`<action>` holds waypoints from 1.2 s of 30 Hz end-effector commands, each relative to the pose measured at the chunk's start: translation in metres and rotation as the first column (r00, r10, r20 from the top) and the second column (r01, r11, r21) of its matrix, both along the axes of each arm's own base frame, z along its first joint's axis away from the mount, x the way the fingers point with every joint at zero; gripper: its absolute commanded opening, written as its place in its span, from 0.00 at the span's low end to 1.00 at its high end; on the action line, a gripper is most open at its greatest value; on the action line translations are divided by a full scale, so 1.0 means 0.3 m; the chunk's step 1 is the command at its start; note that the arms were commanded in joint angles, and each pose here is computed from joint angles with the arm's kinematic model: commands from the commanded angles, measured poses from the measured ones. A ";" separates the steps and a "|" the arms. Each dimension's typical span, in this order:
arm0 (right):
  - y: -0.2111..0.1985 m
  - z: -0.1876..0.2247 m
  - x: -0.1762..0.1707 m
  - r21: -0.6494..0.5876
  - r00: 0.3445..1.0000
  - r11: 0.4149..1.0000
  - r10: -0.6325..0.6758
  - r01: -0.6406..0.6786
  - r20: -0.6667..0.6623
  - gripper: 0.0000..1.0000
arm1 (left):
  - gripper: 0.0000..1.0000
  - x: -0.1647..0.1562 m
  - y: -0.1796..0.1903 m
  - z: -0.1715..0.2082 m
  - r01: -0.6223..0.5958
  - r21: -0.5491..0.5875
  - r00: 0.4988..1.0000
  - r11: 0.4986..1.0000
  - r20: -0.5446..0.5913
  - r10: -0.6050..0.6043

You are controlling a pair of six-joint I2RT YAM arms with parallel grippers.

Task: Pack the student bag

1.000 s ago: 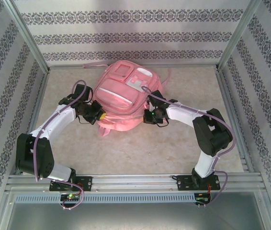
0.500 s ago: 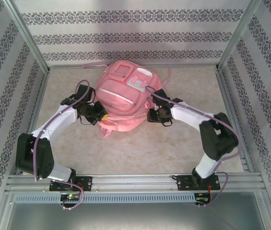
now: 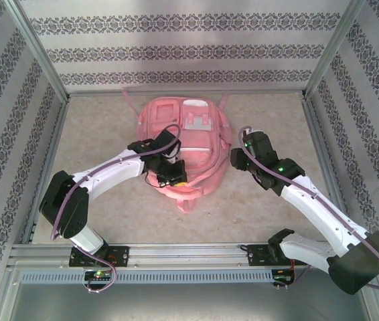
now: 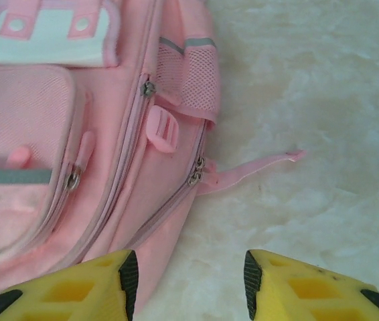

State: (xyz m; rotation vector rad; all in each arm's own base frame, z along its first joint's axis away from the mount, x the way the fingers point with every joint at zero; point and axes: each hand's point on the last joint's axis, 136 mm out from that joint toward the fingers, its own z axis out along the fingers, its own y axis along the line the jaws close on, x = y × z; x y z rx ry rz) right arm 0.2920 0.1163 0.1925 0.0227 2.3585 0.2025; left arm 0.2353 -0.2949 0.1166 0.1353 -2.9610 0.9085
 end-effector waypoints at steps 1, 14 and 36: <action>-0.017 -0.020 -0.028 0.006 1.000 1.000 -0.008 0.008 -0.021 0.47 | 0.04 -0.176 -0.078 -0.010 0.186 -0.057 0.977 0.981 -0.098 -0.191; -0.007 0.137 -0.081 0.059 0.992 0.994 0.085 -0.091 0.091 0.98 | 0.99 -0.135 -0.019 0.323 0.350 -0.001 0.893 0.937 0.303 -0.333; -0.105 0.012 0.243 -0.273 0.912 0.962 0.124 -0.013 0.392 0.98 | 0.99 0.277 0.979 0.069 -0.636 0.461 0.458 0.619 0.871 -0.178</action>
